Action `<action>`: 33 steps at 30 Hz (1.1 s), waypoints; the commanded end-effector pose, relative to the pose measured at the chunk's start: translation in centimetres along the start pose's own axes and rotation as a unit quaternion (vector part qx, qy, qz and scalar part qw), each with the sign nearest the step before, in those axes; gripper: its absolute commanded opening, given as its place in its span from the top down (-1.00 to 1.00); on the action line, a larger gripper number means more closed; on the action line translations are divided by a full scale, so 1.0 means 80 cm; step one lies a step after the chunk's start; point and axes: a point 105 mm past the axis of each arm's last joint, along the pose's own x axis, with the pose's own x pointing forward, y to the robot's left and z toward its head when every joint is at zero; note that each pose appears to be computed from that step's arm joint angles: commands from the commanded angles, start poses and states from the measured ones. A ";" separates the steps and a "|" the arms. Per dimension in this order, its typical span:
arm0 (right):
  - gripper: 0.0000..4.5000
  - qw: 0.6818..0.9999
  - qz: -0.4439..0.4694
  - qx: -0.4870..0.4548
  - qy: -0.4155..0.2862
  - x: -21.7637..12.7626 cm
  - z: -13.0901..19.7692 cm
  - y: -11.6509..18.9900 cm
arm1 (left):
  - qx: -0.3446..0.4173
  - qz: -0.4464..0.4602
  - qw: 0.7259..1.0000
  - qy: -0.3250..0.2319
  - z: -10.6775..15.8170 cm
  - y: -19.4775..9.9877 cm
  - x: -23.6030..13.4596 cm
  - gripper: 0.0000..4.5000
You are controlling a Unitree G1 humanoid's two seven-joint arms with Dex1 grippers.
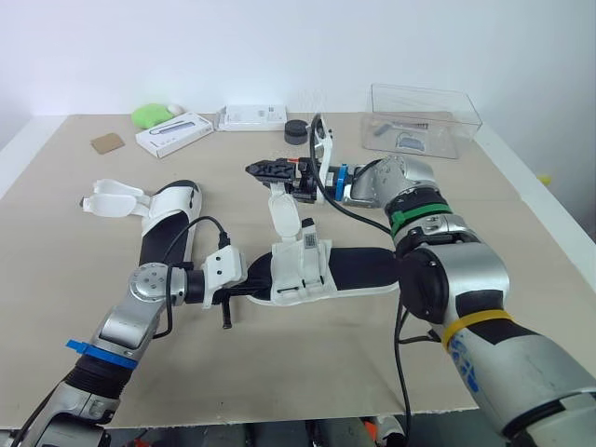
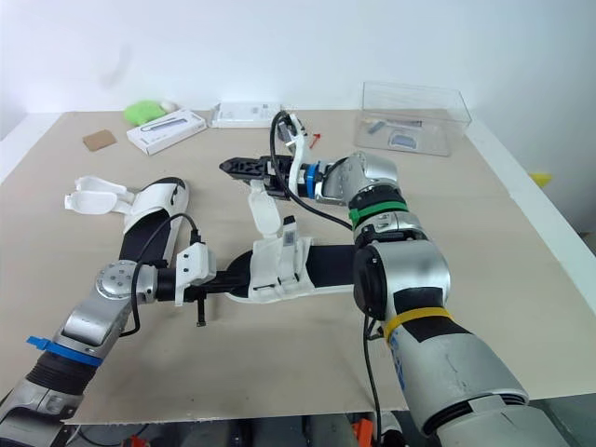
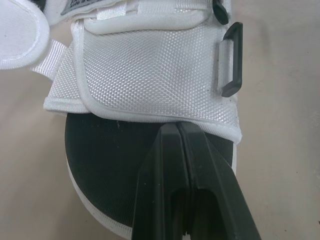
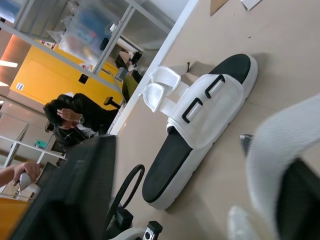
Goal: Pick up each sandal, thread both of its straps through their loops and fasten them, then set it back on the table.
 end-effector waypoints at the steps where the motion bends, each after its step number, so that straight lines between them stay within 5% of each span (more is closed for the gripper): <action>1: -0.11 0.999 0.015 -0.044 -0.020 -0.004 0.025 0.019 | -0.006 -0.009 1.000 0.006 -0.004 -0.005 0.003 1.00; 2: -0.08 0.998 0.013 -0.053 -0.018 -0.004 0.025 0.018 | -0.006 -0.009 1.000 0.006 -0.004 -0.005 0.003 1.00; 3: 0.25 0.998 0.012 -0.062 -0.016 -0.005 0.025 0.018 | -0.007 -0.009 1.000 0.006 -0.004 -0.004 0.003 1.00; 5: 0.36 0.996 0.017 -0.086 -0.018 -0.005 0.027 0.020 | -0.007 -0.009 1.000 0.006 -0.004 -0.004 0.003 1.00; 6: 0.66 0.993 0.018 -0.120 -0.013 -0.006 0.028 0.022 | -0.008 -0.010 1.000 0.006 -0.004 -0.004 0.003 1.00; 8: 0.91 0.986 0.020 -0.166 -0.004 -0.007 0.027 0.025 | -0.008 -0.010 1.000 0.006 -0.004 -0.004 0.003 1.00; 10: 0.97 0.961 0.019 -0.278 0.002 -0.011 0.026 0.031 | -0.009 -0.009 1.000 0.005 -0.004 -0.004 0.002 1.00; 12: 0.97 0.910 0.018 -0.414 0.006 -0.015 0.016 0.041 | -0.011 -0.008 1.000 0.004 -0.004 -0.004 0.002 1.00; 15: 0.97 0.786 0.034 -0.617 0.010 -0.024 -0.011 0.063 | -0.013 -0.009 1.000 0.003 -0.004 -0.005 0.002 1.00; 20: 0.97 0.511 0.115 -0.850 0.048 -0.047 -0.085 0.082 | -0.020 -0.015 1.000 -0.003 -0.001 -0.004 0.002 1.00; 22: 0.97 0.425 0.142 -0.892 0.056 -0.054 -0.102 0.083 | -0.025 -0.019 0.999 -0.008 0.000 -0.004 0.003 1.00; 26: 0.97 0.335 0.164 -0.926 0.055 -0.061 -0.111 0.073 | -0.027 -0.027 0.999 -0.012 0.004 -0.004 0.007 1.00; 30: 0.97 0.306 0.187 -0.932 0.058 -0.066 -0.122 0.063 | -0.027 -0.029 0.999 -0.010 0.003 -0.002 0.008 1.00; 33: 0.34 0.298 0.194 -0.933 0.056 -0.068 -0.125 0.063 | -0.026 -0.027 0.999 -0.007 0.001 -0.001 0.007 1.00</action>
